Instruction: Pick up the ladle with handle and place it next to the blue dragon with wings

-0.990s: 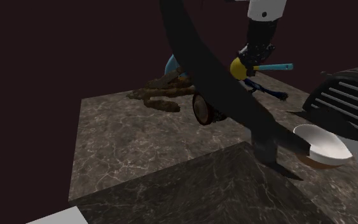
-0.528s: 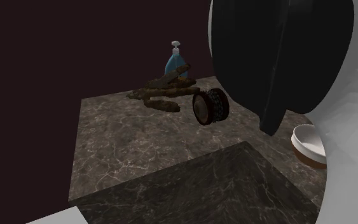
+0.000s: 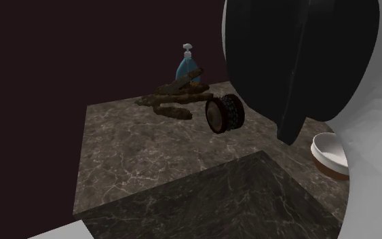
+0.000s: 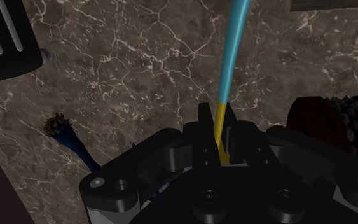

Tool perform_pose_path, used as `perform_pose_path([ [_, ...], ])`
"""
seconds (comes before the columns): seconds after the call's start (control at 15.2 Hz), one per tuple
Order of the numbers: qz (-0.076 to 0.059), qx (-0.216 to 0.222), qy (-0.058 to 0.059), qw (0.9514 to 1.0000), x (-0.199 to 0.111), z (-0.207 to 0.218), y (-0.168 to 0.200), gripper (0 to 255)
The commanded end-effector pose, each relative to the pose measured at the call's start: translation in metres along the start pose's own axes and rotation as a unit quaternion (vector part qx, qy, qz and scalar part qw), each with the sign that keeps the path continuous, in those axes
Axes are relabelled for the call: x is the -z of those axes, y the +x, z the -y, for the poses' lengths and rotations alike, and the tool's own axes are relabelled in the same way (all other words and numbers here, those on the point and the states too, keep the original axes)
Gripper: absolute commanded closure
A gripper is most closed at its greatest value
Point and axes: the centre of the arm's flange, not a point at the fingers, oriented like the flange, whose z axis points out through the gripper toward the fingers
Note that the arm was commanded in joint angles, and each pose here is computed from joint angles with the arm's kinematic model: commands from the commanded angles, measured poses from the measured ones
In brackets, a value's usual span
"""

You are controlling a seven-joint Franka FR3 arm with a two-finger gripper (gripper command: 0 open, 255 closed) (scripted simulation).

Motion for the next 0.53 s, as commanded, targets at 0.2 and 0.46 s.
perform_pose_path([
  [0.2,0.0,0.0,0.0,1.0,-0.026,0.003,-0.001,255],
  [0.46,0.0,0.0,0.0,1.0,-0.047,0.005,-0.003,255],
])
